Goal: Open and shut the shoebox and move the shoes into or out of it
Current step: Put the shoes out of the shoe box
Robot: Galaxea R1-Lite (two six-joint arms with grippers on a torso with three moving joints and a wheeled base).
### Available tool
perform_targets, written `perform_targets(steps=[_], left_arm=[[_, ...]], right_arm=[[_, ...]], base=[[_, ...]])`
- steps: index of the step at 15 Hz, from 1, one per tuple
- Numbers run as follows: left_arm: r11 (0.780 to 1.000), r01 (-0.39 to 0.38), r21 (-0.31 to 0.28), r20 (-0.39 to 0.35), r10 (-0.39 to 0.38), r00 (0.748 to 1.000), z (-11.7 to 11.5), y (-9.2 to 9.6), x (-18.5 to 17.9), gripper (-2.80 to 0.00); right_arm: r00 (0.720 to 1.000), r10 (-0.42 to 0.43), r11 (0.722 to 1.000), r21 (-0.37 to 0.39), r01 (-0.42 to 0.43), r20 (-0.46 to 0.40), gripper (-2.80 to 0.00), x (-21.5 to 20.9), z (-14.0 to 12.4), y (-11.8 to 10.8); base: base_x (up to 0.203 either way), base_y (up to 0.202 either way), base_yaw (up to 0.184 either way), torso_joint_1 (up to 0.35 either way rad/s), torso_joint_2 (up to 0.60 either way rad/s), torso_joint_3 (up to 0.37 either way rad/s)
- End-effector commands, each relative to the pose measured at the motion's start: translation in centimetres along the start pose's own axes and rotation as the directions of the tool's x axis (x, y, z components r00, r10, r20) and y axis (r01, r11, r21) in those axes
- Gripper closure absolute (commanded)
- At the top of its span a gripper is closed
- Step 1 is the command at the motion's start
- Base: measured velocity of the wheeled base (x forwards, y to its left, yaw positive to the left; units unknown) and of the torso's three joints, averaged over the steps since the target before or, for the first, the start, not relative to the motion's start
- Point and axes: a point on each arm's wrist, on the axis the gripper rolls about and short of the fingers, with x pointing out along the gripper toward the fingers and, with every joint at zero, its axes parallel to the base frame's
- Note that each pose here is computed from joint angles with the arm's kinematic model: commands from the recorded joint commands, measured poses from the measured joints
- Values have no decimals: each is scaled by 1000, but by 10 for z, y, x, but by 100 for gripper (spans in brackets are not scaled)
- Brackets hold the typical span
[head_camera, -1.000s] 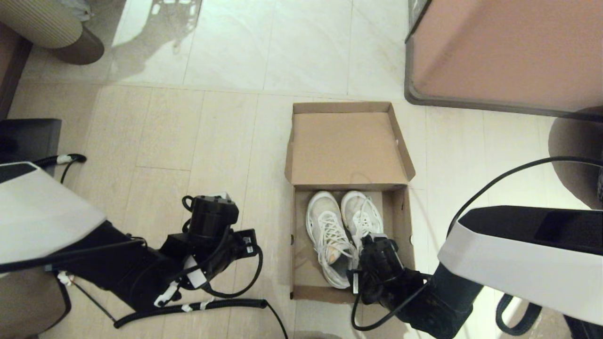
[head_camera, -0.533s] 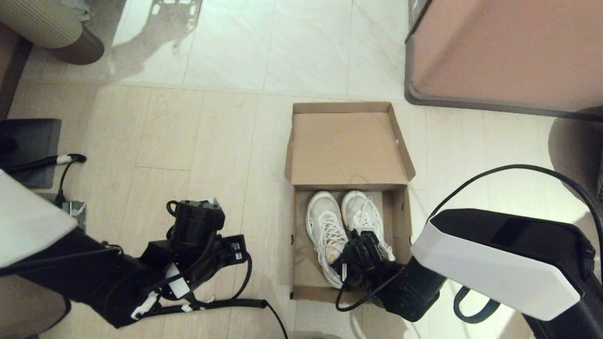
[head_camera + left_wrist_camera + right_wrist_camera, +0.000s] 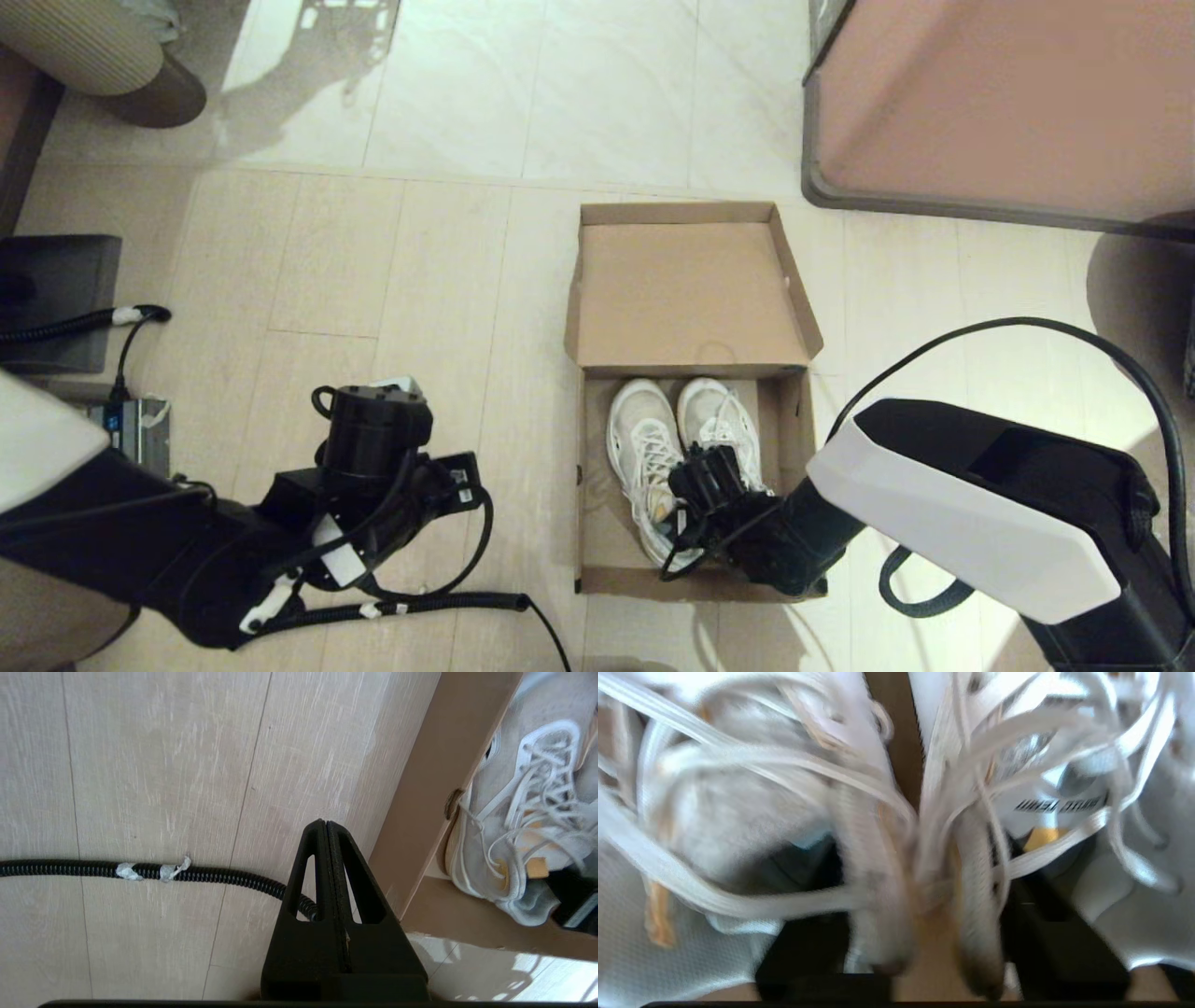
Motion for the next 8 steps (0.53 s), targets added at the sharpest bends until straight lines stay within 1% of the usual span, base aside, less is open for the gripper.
perform_targets(steps=[1,4,6,8], left_arm=[[1000,-2,-22,17,2,1000,4,0,-3,0],[999,-5,-36,17,6,1000,4,1,-4,0],[999,-3,-43,26,4,1000,6,2,-8,0],[999,1,-47,35,0,999,9,2,-10,0]], right_arm=[[1000,-9,1000,5,9,0,0,2,4,0],[1000,-17,1000,19,17,-10,0,-9,17,-4],[1000,2,999,53,-3,15,0,-21,32,-4],[999,25,997,66,-27,35,0,-38,47,-5]], base=[[0,0,0,0,0,0],[0,0,0,0,0,0],[0,0,0,0,0,0],[0,0,0,0,0,0]])
